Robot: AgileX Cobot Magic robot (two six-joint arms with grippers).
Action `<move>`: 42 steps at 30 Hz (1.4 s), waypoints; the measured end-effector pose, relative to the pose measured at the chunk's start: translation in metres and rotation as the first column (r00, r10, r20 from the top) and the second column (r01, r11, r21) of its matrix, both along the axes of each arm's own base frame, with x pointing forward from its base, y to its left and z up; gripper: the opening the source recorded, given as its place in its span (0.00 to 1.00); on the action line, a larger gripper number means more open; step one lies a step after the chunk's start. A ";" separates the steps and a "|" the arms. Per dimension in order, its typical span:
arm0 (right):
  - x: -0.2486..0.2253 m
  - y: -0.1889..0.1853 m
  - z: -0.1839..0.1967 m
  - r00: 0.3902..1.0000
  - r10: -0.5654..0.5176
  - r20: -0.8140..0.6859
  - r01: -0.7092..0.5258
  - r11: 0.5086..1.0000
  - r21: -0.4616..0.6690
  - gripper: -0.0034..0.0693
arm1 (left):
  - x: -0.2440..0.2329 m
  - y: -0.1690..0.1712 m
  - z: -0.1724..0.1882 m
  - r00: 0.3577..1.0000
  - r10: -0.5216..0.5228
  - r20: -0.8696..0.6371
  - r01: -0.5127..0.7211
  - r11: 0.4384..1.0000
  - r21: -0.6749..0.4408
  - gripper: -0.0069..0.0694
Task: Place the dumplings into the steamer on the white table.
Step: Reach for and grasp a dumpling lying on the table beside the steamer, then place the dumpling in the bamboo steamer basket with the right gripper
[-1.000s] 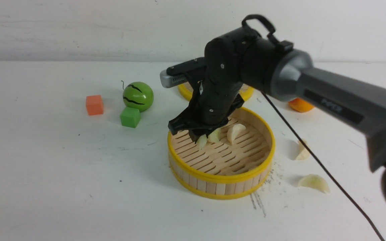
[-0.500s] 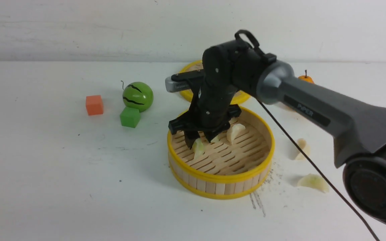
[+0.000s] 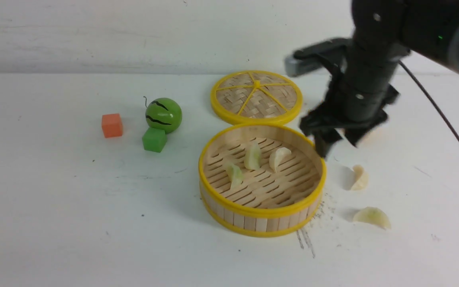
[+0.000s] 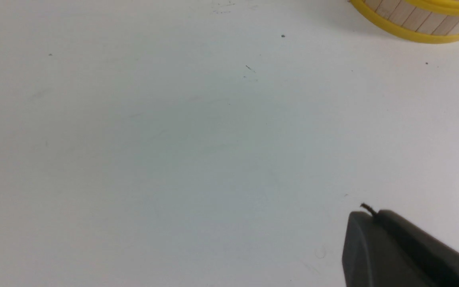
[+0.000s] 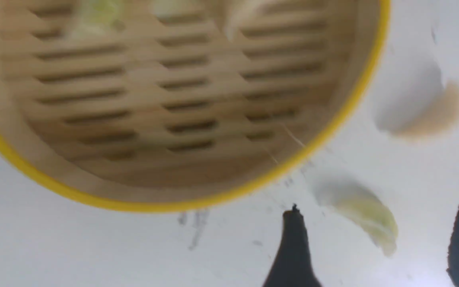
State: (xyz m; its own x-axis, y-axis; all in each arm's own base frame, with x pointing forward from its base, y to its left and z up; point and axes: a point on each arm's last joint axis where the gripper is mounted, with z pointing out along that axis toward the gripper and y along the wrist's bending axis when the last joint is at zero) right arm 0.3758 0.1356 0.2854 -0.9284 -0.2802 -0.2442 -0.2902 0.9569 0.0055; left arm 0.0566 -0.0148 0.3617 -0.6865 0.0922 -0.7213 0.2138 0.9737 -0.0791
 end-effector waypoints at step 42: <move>0.011 0.028 0.010 0.979 0.033 0.200 -0.071 0.979 0.189 0.29 | 0.008 -0.005 0.000 1.000 -0.004 0.003 0.004 1.000 -0.001 0.08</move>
State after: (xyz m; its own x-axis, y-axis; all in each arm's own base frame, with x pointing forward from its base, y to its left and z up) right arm 0.3870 0.1639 0.2957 -0.8427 -0.2560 -0.4736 -0.3532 0.9268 0.1275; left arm 0.0647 -0.0201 0.3619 -0.6842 0.0944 -0.7231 0.2181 0.9727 -0.0793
